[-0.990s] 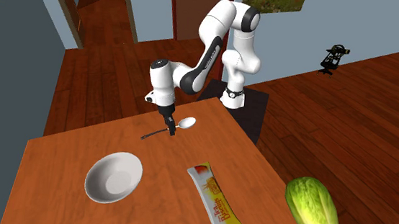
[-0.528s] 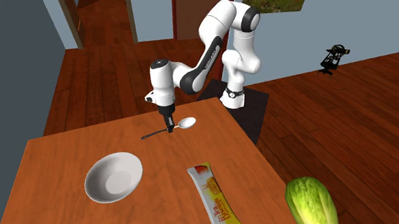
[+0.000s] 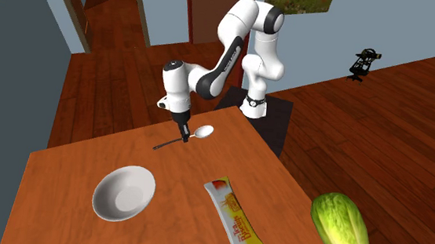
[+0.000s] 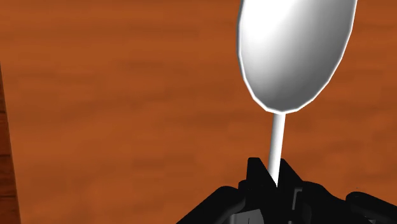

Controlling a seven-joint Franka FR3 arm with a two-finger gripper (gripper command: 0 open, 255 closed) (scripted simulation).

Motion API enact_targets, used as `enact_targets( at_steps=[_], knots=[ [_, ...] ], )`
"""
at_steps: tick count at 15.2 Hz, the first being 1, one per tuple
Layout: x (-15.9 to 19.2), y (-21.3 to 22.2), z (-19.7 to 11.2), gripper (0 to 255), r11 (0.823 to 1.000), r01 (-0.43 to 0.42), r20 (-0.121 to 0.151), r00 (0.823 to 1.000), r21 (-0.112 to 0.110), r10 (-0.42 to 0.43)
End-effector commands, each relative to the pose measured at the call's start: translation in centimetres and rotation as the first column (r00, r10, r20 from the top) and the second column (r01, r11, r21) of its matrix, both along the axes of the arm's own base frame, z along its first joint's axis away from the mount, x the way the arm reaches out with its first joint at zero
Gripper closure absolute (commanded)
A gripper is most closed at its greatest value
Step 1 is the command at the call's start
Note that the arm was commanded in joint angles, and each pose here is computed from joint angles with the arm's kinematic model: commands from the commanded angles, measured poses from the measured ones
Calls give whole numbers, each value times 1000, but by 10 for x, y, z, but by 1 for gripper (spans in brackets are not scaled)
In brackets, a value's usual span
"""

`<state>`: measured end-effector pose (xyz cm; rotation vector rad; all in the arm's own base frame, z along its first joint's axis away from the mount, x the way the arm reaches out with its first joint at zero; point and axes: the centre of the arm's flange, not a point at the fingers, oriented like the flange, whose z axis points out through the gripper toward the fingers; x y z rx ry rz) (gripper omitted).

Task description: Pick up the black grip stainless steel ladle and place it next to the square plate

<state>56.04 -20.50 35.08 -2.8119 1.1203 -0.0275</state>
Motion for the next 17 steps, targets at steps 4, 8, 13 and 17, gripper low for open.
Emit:
enact_targets(
  at_steps=[4, 8, 13, 17],
  knots=[
    [-1, 0, 26, 255, 1000, 0, 0, 1000, 0, 0],
    [-1, 0, 47, 255, 1000, 0, 0, 1000, 0, 0],
    [-1, 0, 74, 255, 1000, 0, 0, 1000, 0, 0],
    [-1, 0, 94, 255, 1000, 0, 0, 1000, 0, 0]
  ],
)
